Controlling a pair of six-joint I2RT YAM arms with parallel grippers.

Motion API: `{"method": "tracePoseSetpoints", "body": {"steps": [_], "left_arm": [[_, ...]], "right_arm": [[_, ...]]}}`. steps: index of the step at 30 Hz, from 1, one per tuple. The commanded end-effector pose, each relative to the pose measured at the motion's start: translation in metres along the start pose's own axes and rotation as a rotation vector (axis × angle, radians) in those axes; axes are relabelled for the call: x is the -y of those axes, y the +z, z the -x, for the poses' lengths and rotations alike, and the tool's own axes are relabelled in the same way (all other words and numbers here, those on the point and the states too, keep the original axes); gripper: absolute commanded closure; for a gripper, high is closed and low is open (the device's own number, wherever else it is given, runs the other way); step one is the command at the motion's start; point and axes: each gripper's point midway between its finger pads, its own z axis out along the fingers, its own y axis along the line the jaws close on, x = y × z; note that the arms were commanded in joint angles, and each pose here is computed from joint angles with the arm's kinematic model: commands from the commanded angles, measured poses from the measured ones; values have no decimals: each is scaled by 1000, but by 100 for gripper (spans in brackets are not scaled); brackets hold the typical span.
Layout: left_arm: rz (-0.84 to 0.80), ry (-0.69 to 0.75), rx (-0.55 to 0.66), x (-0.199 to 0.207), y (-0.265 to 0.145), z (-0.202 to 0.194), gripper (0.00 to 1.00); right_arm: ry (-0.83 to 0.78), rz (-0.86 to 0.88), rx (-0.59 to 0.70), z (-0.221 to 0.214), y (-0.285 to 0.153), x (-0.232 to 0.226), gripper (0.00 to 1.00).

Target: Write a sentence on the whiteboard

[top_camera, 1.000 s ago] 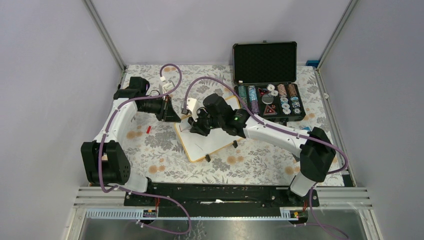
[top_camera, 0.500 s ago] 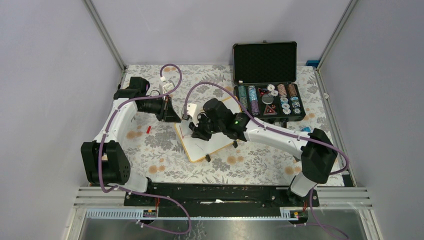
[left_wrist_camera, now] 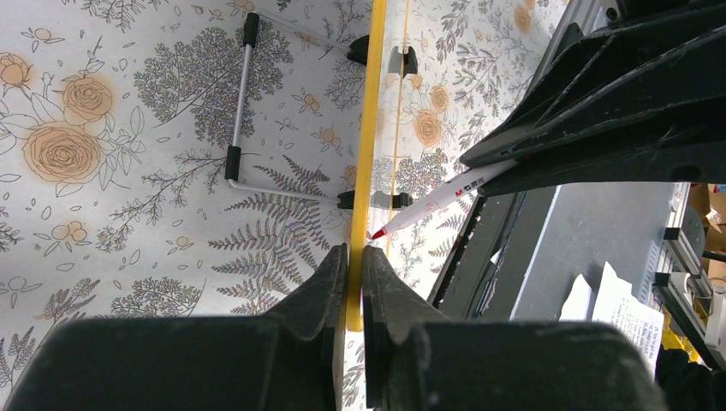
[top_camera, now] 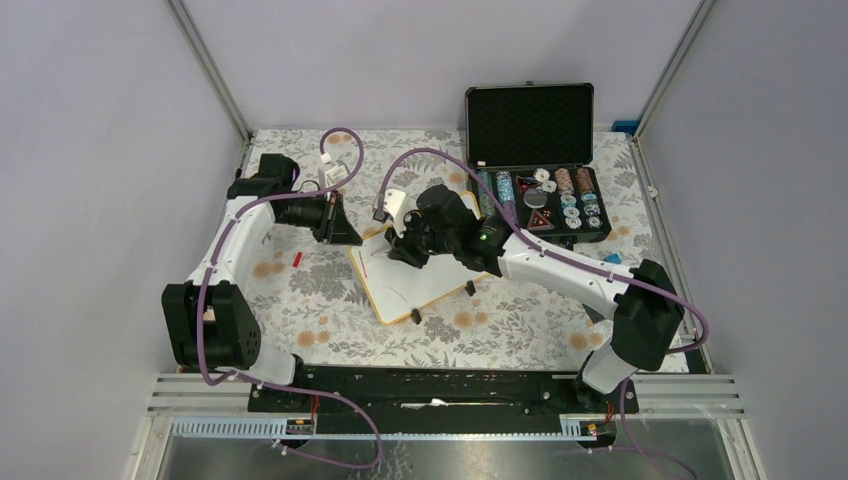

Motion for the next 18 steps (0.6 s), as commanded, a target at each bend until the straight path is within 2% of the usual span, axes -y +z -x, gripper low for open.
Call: {"method": "tracePoseSetpoints", "body": {"steps": [1,18], "left_arm": [[-20,21,20,3,-1,4,100],[-17,23,16,2,-1,2,100]], "right_arm": [[-1,-35,90,34,-10,8,100],[12,39,45,22,9,-9,100]]}}
